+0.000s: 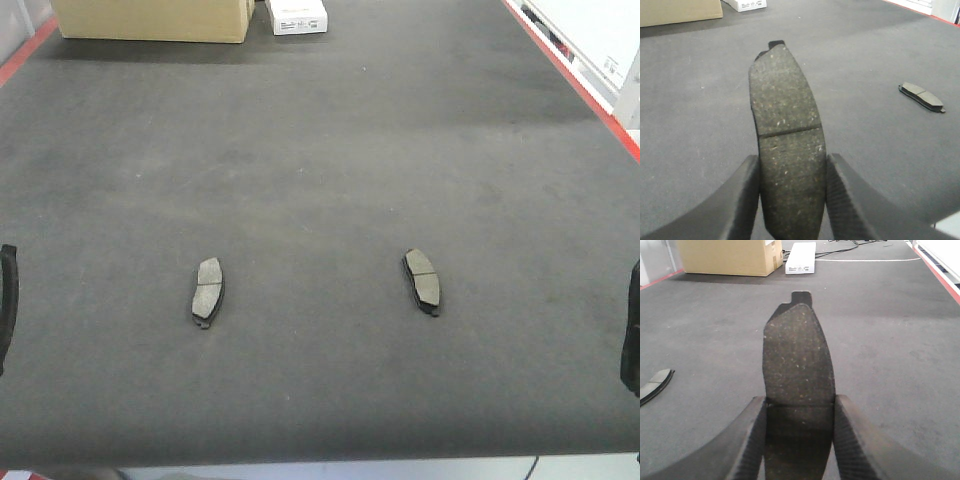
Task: Move and align brake pads A on conveyor
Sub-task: 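Extend the left gripper with its pad out over the belt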
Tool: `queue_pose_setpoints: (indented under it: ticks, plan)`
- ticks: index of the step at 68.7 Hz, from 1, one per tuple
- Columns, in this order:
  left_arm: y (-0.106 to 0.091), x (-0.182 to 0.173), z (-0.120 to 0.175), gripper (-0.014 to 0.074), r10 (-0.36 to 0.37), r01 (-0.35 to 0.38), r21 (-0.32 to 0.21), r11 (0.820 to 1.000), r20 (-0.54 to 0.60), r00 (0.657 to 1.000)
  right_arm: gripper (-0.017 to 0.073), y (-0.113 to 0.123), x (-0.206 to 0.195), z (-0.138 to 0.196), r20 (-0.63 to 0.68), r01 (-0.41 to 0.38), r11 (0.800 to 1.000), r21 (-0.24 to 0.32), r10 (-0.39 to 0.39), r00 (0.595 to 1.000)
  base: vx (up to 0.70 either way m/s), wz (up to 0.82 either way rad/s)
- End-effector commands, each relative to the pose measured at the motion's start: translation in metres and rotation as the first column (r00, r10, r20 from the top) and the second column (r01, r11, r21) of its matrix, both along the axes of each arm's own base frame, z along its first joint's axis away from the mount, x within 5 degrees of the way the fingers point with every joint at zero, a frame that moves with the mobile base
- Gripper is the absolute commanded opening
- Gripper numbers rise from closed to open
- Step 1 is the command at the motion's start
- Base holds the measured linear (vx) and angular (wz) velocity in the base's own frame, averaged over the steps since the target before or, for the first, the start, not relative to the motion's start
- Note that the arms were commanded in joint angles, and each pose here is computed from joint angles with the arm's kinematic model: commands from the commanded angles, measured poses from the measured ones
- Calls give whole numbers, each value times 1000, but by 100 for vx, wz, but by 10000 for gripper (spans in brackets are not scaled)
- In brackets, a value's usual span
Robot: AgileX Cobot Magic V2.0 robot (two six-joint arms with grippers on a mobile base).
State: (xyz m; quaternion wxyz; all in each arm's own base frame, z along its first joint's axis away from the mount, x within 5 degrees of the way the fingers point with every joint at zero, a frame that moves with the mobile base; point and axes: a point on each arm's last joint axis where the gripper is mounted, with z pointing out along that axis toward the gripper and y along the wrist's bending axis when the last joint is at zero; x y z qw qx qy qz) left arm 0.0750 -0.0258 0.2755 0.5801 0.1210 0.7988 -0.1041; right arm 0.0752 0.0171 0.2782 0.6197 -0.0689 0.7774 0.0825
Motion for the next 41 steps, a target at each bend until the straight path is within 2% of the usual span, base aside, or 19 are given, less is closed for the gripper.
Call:
queue_pose_setpoints:
  ticks: [1, 41]
  plan:
    - [-1, 2, 19, 60, 5, 1, -49, 999, 117, 993, -4, 0, 1, 19, 123, 5, 1000, 15, -7, 992, 9, -1]
    - [-1, 2, 19, 60, 5, 1, -49, 999, 117, 993, -4, 0, 1, 19, 123, 5, 1000, 15, -7, 992, 2, 0]
